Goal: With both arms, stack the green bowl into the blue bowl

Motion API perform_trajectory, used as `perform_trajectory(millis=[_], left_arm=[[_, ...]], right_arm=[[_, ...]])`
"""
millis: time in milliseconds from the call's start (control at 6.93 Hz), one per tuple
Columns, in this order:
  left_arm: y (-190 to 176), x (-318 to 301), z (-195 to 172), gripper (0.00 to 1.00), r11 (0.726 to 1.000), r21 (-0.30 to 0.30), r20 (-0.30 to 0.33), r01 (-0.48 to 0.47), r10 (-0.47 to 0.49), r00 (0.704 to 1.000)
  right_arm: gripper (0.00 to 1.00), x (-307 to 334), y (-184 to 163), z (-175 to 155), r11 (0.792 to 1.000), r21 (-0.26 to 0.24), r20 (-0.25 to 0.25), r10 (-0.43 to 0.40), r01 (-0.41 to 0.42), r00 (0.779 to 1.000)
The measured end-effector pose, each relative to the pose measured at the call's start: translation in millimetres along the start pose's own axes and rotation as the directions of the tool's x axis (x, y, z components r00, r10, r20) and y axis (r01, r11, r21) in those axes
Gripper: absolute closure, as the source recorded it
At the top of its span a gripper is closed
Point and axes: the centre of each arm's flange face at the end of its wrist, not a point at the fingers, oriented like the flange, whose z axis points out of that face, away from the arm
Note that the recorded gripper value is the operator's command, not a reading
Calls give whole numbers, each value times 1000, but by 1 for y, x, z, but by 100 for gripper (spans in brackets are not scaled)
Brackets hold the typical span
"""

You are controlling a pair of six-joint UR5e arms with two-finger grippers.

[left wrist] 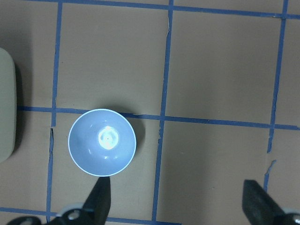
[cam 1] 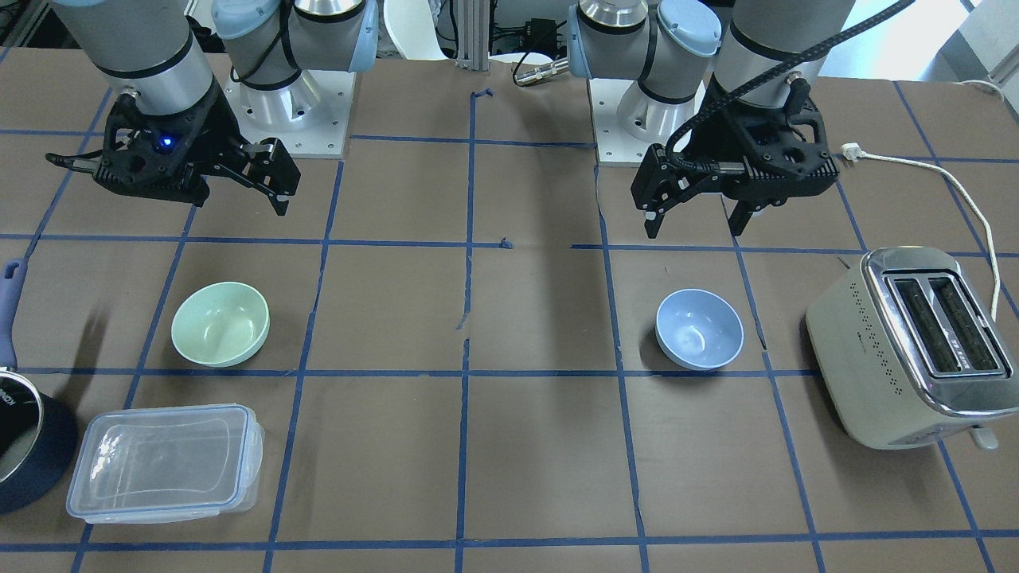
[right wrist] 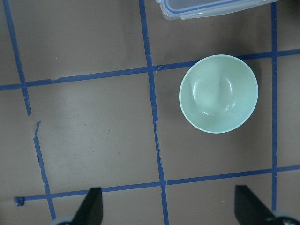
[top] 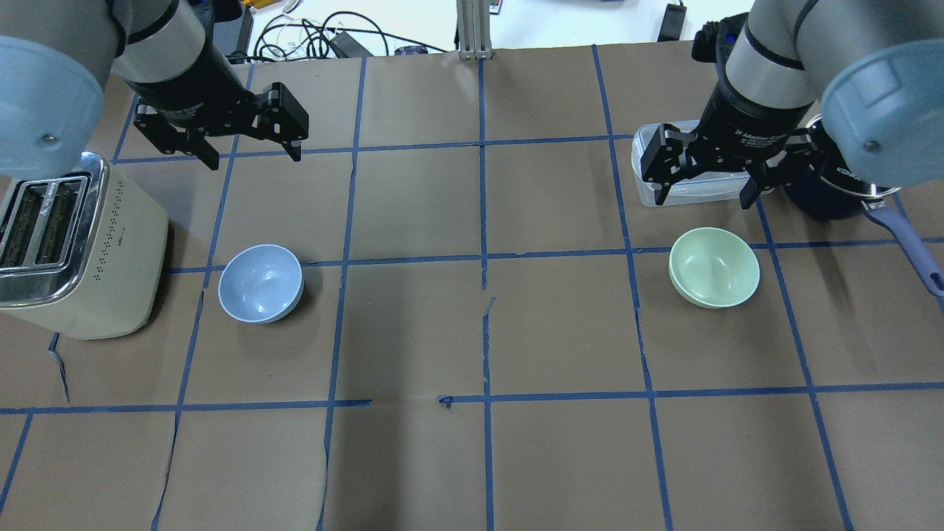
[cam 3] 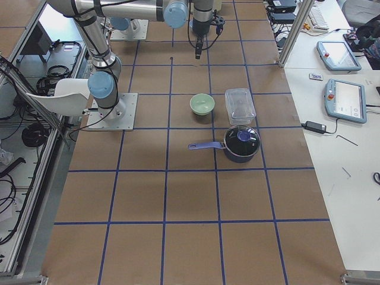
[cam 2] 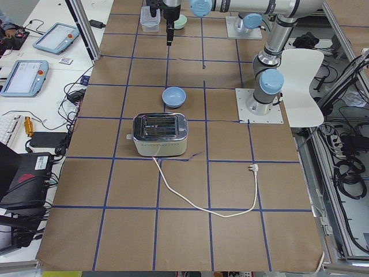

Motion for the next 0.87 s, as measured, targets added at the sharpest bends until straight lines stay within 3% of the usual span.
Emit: perform_trajectory(millis=[866], left_arm=[[-3, -3, 4, 0, 1000, -15, 3, 4, -3, 1000]], right_arm=[[0, 1, 1, 1, 1000, -2, -5, 3, -3, 1000]])
